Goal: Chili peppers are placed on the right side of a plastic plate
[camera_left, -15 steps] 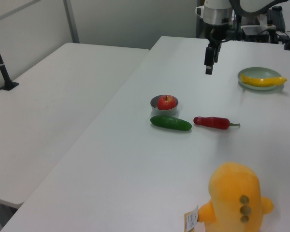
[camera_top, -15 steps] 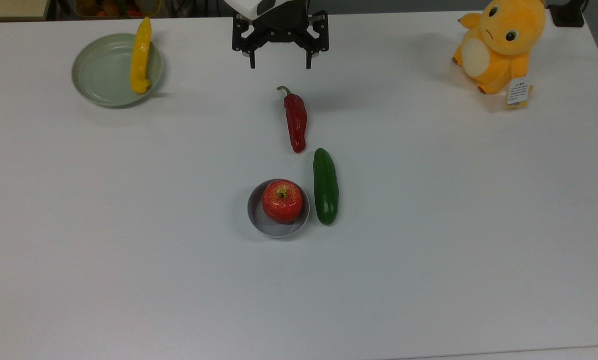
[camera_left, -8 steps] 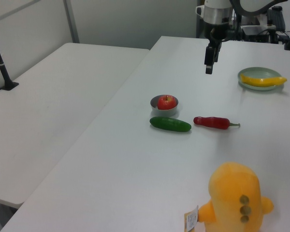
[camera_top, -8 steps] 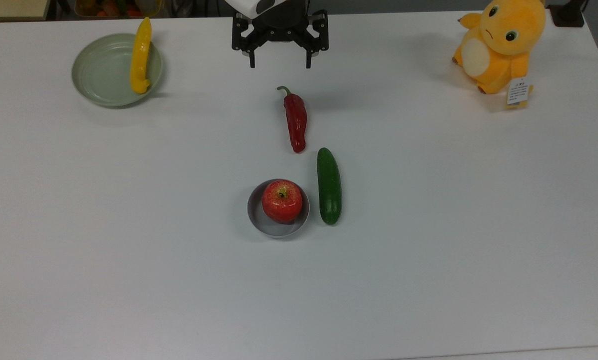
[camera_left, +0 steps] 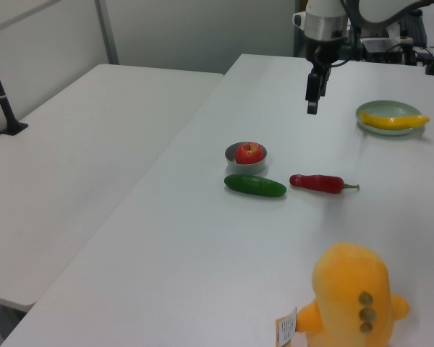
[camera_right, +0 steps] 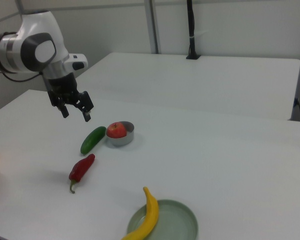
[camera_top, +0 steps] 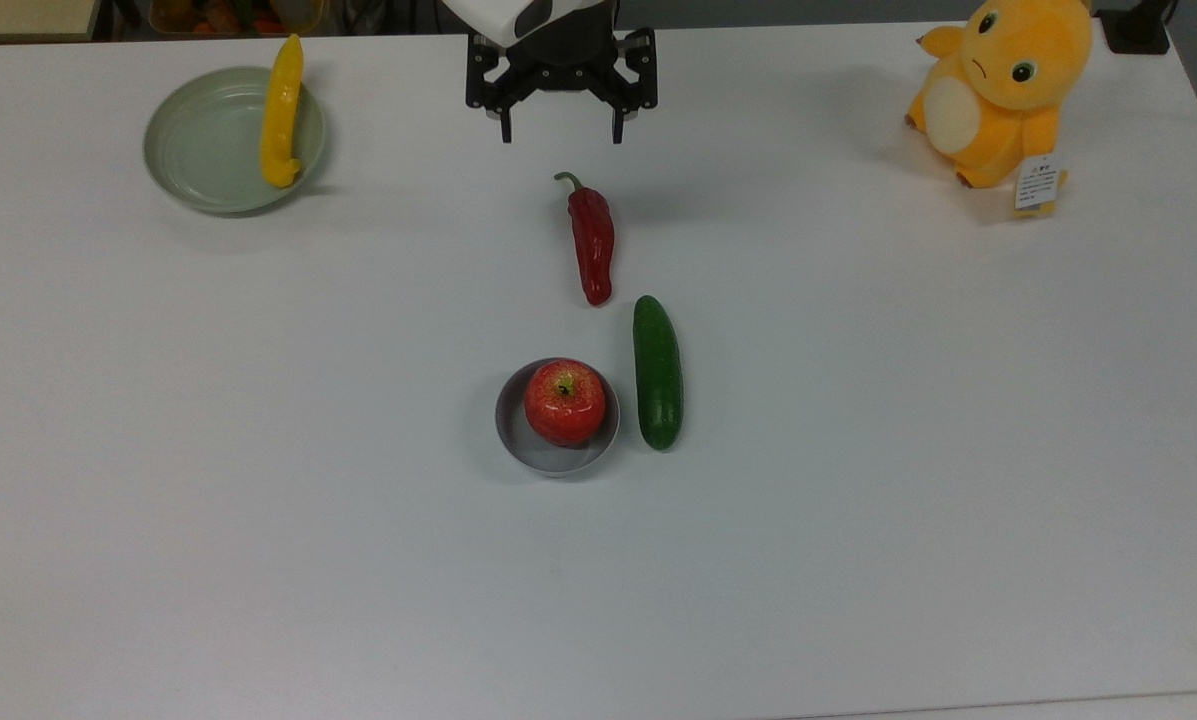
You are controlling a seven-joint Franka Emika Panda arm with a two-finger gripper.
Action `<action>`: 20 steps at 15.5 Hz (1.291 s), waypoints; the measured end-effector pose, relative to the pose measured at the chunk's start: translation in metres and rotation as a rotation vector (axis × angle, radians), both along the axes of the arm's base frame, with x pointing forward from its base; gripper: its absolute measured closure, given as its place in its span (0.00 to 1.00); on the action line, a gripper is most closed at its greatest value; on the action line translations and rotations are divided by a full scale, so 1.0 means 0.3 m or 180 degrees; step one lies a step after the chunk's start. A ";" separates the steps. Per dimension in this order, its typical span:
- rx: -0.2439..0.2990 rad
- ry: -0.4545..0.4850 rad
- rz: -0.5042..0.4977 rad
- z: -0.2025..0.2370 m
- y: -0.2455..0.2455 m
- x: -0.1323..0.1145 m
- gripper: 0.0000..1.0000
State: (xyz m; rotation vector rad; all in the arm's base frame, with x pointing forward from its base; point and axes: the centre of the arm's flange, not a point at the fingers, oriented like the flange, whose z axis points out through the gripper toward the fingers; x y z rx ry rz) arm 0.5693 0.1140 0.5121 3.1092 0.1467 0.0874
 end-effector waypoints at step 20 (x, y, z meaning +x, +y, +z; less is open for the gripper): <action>-0.0104 0.0482 0.0201 -0.555 0.094 -0.023 0.00</action>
